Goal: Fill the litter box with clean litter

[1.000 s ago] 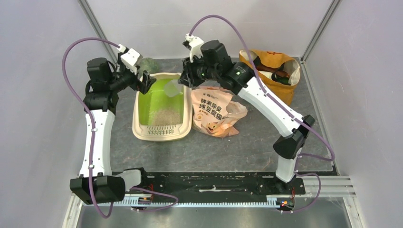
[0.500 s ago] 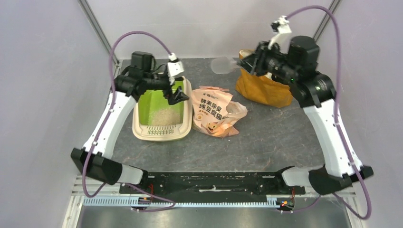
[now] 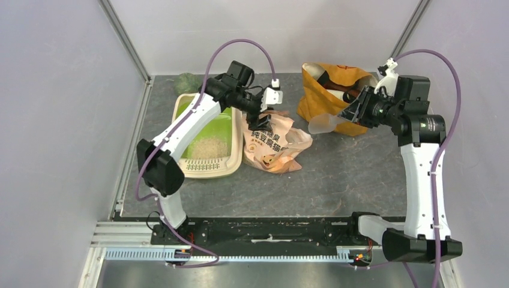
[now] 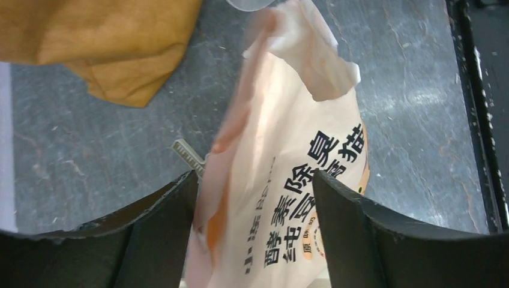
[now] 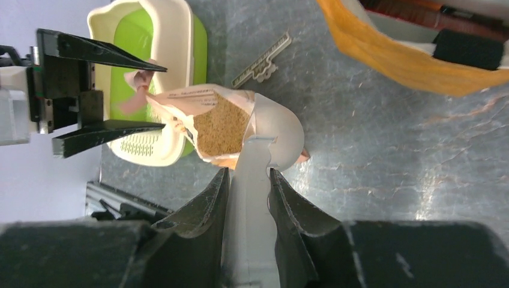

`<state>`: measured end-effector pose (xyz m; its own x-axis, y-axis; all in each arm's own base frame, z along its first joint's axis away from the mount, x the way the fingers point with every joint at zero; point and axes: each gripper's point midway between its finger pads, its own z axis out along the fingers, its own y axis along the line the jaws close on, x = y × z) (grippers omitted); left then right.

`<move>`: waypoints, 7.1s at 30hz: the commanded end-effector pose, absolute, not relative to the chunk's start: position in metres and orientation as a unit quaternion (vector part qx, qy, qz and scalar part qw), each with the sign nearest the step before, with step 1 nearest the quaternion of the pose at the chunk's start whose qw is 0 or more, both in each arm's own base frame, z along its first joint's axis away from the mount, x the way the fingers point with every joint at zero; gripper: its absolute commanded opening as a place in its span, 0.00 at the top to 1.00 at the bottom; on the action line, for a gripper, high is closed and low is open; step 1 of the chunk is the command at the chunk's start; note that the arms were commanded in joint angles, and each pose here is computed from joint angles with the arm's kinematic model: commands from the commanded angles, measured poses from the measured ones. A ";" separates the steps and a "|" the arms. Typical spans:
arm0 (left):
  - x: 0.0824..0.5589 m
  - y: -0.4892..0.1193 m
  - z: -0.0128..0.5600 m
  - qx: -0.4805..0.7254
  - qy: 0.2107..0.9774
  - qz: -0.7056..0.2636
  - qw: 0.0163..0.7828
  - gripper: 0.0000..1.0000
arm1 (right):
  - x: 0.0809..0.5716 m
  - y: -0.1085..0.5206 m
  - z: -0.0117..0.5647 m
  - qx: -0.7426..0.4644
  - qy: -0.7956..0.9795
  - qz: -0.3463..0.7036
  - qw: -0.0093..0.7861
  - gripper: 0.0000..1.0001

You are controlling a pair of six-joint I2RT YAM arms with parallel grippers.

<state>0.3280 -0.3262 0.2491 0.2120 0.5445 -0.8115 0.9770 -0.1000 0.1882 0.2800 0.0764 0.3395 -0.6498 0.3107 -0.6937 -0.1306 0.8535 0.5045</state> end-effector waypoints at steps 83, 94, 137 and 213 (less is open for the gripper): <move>0.265 -0.304 0.247 0.737 0.522 -0.272 0.334 0.98 | 0.284 0.185 0.224 0.171 0.740 0.588 0.278 1.00; 0.266 -0.305 0.245 0.735 0.525 -0.273 0.331 0.98 | 0.277 0.165 0.196 0.211 0.740 0.587 0.251 1.00; 0.270 -0.299 0.238 0.731 0.546 -0.257 0.319 0.98 | 0.284 0.136 0.211 0.224 0.681 0.678 0.164 1.00; 0.273 -0.278 0.253 0.730 0.550 -0.220 0.340 0.14 | 0.320 0.064 0.337 0.246 0.637 0.692 0.235 1.00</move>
